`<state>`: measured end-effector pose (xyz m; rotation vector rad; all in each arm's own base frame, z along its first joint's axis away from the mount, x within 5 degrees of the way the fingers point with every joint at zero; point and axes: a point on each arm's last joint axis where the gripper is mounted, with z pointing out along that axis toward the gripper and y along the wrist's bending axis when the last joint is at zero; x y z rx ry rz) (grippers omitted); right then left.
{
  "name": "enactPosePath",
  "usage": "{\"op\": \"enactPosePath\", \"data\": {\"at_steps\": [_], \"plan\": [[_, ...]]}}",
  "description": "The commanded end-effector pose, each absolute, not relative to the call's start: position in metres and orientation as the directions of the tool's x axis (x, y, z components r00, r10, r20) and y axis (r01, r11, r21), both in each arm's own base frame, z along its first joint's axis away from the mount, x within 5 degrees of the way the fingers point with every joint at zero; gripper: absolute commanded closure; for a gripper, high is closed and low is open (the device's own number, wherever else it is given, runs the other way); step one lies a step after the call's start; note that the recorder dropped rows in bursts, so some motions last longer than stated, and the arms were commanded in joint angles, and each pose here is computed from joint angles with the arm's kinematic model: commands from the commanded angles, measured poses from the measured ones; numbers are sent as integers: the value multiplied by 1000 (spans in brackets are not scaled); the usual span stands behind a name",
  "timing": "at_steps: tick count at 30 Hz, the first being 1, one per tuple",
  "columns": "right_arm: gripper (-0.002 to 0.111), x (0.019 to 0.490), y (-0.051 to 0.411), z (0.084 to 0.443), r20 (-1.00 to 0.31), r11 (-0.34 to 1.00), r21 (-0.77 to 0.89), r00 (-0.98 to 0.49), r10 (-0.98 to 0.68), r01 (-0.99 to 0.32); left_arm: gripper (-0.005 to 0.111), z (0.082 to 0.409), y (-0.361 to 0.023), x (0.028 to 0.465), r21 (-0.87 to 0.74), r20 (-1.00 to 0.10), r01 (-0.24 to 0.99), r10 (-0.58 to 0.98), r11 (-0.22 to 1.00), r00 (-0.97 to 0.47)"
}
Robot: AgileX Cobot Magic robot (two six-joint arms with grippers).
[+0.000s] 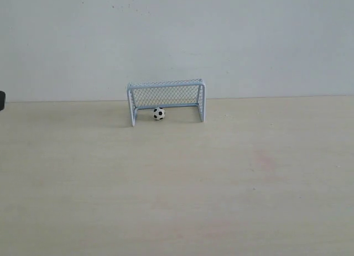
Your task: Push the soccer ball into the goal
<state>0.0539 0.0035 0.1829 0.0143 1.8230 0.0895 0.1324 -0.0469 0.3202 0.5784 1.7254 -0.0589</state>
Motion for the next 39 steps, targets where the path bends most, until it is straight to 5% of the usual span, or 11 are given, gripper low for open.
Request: {"op": "enactPosePath", "data": {"at_steps": [1, 11, 20, 26, 34, 39], "plan": [[108, 54, 3, 183, -969, 997, 66, -243, 54, -38, 102, 327, -43, 120, 252, -950, 391, 302, 885, -72], [108, 54, 3, 183, -969, 997, 66, -243, 54, -38, 102, 339, -36, 99, 266, -960, 363, 278, 893, 20], [108, 54, 3, 183, -969, 997, 66, -243, 54, -38, 102, 354, -13, 48, 228, -962, 171, 195, 959, 189], [108, 54, 3, 183, -969, 997, 66, -243, 54, -38, 102, 340, -13, 33, 206, -975, 177, 186, 962, 124], [108, 54, 3, 183, -969, 997, 66, -243, 54, -38, 102, 337, -14, 31, -118, -991, 214, -127, 970, 30], [108, 54, 3, 183, -969, 997, 66, -243, 54, -38, 102, 318, -15, 36, -141, -990, 211, -133, 967, -52]]}}
